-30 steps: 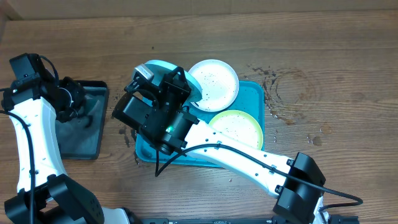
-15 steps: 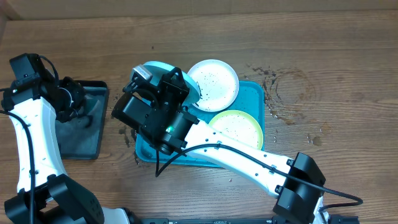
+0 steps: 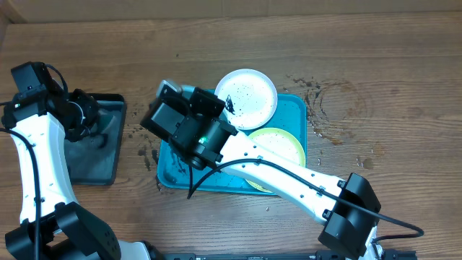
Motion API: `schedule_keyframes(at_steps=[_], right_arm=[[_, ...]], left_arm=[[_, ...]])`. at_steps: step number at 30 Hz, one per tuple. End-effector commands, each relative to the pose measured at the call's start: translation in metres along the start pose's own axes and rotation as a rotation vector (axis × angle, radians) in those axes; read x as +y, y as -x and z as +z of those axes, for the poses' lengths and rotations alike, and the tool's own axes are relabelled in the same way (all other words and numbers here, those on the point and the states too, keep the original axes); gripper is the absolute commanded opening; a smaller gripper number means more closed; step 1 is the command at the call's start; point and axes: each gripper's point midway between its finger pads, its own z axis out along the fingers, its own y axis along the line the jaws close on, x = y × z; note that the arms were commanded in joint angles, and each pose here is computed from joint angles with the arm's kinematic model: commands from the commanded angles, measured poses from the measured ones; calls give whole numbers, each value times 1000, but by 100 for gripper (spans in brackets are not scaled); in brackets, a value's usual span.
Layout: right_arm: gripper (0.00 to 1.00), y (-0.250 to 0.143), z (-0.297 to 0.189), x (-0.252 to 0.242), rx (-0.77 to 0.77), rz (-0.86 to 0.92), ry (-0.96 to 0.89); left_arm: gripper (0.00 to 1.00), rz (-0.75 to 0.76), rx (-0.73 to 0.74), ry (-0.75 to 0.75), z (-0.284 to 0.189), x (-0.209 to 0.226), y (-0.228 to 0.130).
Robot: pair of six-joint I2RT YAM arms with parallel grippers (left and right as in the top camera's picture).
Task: Clean dirty plates on tray and stack at the side
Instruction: 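Lift the blue-rimmed plate with the right gripper and carry it right, then set the blue-rimmed plate down at the table's right side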
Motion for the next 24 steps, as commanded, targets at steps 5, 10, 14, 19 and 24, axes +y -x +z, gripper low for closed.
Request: schedule_keyframes(at_steps=[5,10,14,19,24], right_arm=[[4,-12,14,-9,60,441,291],[4,-44,31,-37,186,773,747],[4,-122,65,-92,375,1028,870],[4,-269,97,-157,698,1233,568],[4,-354,110,-178,853,1389,358]], left_arm=[[4,29,-16,-20,-7,-5,3],[4,35,-16,-21,-7,-5,3],[4,39,-17,-21,-7,-5,3],[4,46,-25,-25,-7,-6,5],[4,51,-30,-29,-7,-8,6]])
